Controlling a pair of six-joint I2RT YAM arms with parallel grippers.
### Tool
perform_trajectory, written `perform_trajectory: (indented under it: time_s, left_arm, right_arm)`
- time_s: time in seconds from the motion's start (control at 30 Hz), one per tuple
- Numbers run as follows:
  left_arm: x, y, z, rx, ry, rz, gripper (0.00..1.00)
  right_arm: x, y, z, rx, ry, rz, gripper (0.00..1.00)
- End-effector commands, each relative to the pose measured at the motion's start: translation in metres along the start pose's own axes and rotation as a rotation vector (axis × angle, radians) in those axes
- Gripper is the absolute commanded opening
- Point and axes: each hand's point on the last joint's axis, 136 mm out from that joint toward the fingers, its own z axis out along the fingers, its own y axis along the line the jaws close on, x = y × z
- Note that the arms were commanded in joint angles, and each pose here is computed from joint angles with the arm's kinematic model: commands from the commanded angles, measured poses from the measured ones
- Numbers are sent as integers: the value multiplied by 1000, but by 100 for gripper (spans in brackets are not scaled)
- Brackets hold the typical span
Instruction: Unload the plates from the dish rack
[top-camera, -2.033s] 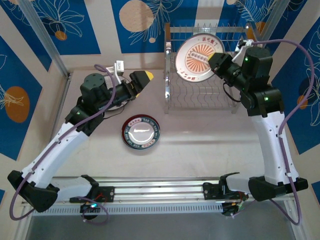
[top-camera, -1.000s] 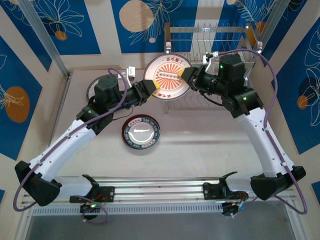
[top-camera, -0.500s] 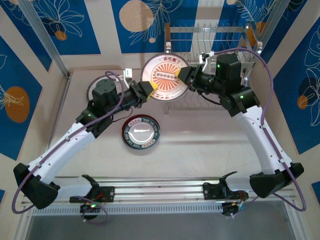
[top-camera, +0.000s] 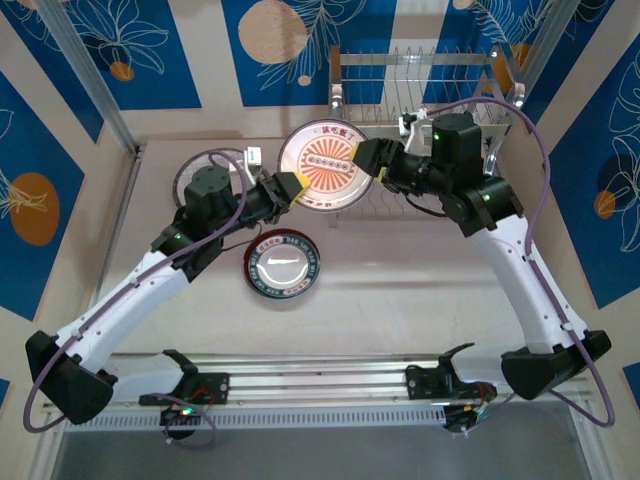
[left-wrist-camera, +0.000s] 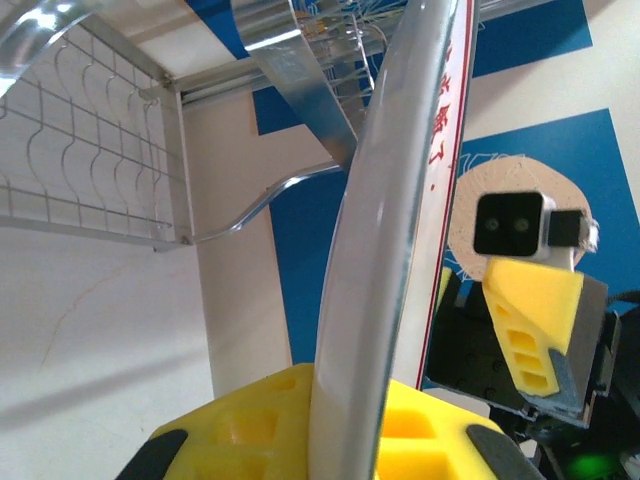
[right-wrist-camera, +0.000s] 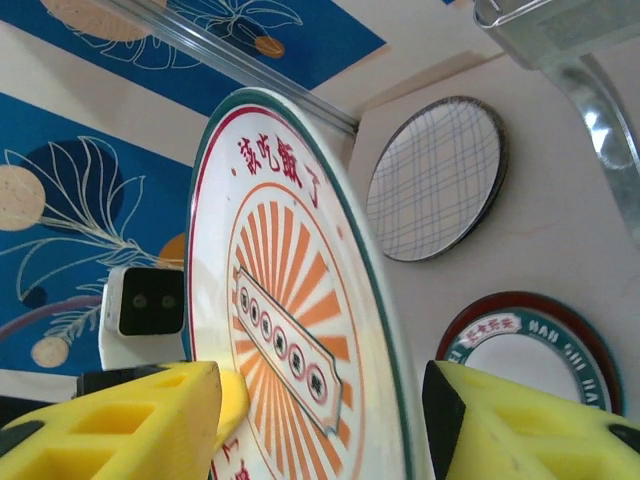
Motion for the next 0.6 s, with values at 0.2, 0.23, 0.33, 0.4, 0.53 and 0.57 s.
perform_trajectory:
  time_s: [0.2, 0.23, 0.33, 0.4, 0.53, 0.57]
  left_arm:
    - [-8, 12, -43, 10, -78, -43, 0]
    - [-7, 18, -46, -4, -82, -51, 0]
    - [-4, 37, -55, -50, -94, -67, 0]
    - [0, 50, -61, -85, -96, -68, 0]
    - [9, 82, -70, -156, -99, -81, 0]
    - [12, 90, -72, -172, -98, -85, 0]
  right_arm:
    - [31, 15, -26, -53, -194, -587, 60]
    - [37, 16, -26, -63, -196, -639, 61]
    - [58, 19, -22, -98, -172, -764, 62]
    - [71, 19, -20, -113, -151, -829, 63]
    - [96, 12, -14, -117, -118, -930, 66]
    - [101, 8, -13, -108, -114, -948, 67]
